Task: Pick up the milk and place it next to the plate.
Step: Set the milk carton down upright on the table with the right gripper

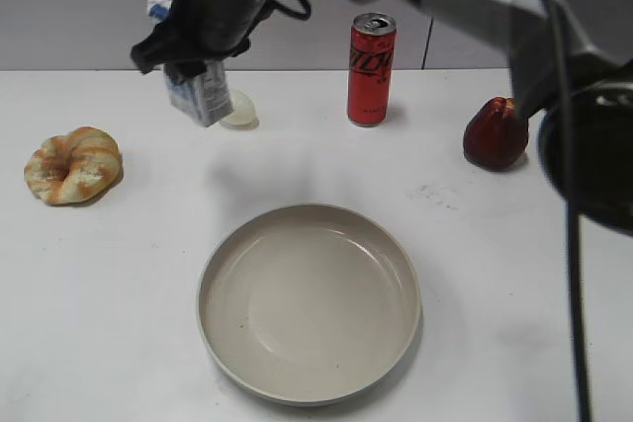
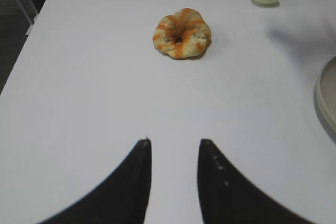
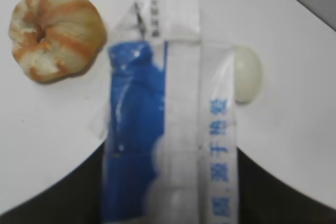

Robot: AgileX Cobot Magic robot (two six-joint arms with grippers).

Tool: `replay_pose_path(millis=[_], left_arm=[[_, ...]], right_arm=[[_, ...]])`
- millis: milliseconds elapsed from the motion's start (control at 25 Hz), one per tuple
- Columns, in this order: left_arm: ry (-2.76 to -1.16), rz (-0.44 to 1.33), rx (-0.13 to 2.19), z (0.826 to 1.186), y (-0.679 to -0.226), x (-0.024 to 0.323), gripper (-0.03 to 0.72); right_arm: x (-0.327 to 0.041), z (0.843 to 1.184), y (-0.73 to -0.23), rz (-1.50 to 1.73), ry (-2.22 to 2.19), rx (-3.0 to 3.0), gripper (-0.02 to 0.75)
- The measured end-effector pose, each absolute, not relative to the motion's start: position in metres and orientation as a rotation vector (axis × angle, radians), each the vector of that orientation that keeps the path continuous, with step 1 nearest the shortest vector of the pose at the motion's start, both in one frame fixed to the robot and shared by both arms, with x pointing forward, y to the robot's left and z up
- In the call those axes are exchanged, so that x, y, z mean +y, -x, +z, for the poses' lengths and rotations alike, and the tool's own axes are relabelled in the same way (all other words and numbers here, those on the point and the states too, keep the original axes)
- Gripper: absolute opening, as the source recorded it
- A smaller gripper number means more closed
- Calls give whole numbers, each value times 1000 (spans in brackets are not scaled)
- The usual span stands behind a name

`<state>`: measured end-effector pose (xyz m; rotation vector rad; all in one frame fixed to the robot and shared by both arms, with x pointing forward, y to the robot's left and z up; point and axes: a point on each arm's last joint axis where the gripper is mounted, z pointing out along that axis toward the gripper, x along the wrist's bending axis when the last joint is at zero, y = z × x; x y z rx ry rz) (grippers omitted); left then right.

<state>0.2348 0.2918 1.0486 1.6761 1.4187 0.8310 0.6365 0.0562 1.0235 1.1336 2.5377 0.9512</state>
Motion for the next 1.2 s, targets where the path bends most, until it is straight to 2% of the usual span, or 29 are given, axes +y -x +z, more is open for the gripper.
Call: replay_pose_path(millis=[360,560,680,840,1040,1200], left_arm=[[-1676,831,1419,1049,-235,292,237],[-1676,831,1419,1049,-235,292,237],[-1676,831,1419,1049,-235,292,237],[-1676,831,1419,1049,-235,292,236],[-1676,831,1419,1049,-235,292,234],[-1676,831,1419,1049,-235,292,233]], right_arm=[[-83,1087,-616,742,-1374,2440,302],[-143,1092,-576,599,-1462,2388,302],[-160,1082,-547,568,-1525,2350,302],[-172,1050,-521,603,-1707,2251,302],[-171,999,-500,656,-1889,2164,302],[-167,975,-490,731,-1954,2109,302]])
